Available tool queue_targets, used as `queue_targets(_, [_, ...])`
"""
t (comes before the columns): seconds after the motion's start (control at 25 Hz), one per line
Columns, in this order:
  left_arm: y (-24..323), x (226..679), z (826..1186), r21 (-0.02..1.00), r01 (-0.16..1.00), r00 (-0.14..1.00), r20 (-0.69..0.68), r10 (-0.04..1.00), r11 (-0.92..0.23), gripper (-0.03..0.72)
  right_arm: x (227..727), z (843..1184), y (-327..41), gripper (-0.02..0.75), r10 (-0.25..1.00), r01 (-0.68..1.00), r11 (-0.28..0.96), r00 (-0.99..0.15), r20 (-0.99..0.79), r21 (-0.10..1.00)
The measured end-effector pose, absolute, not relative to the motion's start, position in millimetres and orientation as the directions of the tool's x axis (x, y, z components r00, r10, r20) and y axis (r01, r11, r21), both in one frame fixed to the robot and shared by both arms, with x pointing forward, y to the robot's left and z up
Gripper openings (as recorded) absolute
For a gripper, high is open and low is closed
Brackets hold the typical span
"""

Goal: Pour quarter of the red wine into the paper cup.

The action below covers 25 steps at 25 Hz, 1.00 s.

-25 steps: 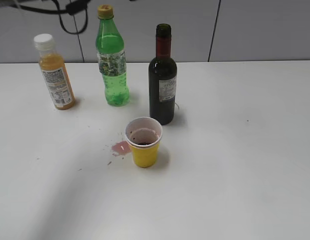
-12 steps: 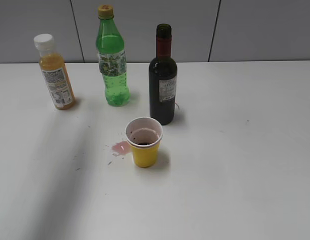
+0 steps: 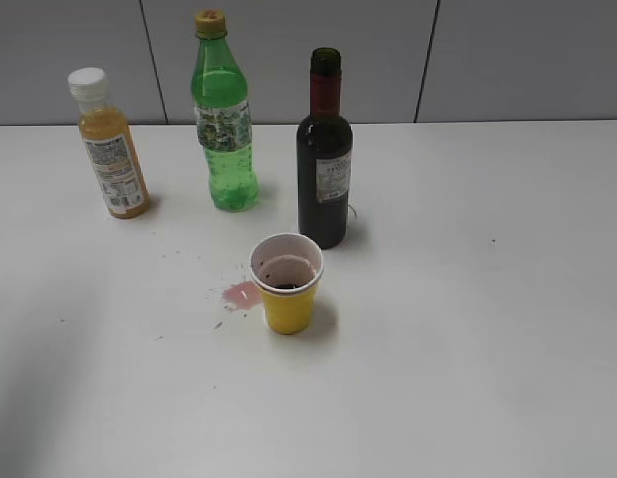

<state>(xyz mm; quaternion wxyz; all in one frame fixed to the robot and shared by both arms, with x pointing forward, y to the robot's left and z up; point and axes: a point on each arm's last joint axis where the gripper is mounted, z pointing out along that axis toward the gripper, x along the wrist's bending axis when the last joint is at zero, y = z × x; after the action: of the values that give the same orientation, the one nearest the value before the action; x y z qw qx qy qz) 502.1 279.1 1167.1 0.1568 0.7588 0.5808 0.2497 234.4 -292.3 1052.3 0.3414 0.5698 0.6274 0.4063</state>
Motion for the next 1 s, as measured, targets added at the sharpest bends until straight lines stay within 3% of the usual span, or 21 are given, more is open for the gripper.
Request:
queue_targets(0.16, [309.3,467.2,1160.8,0.509,0.847,0.103,0.131,0.986,-0.156,0.592,234.4,1052.3,-292.3,0.582,0.992,0.438,0.02,-0.117,0.035,0.899])
queue_targets(0.52, [302.7,355.8,1112.1,0.522,0.846,0.102,0.047,0.994,-0.111,0.592,234.4,1052.3,-292.3,0.582,0.992,0.438,0.02,-0.117,0.035,0.899])
queue_targets(0.76, [297.3,293.5,1079.8,0.602,0.792,0.108,0.025,0.994,-0.101,0.592,234.4,1052.3,-292.3,0.582,0.992,0.438,0.02,-0.117,0.035,0.899])
queue_targets(1.0, [295.6,260.1,1060.1,0.687,0.719,0.106,0.036,0.994,-0.102,0.592,234.4,1052.3,-292.3,0.582,0.992,0.438,0.02,-0.117,0.035,0.899])
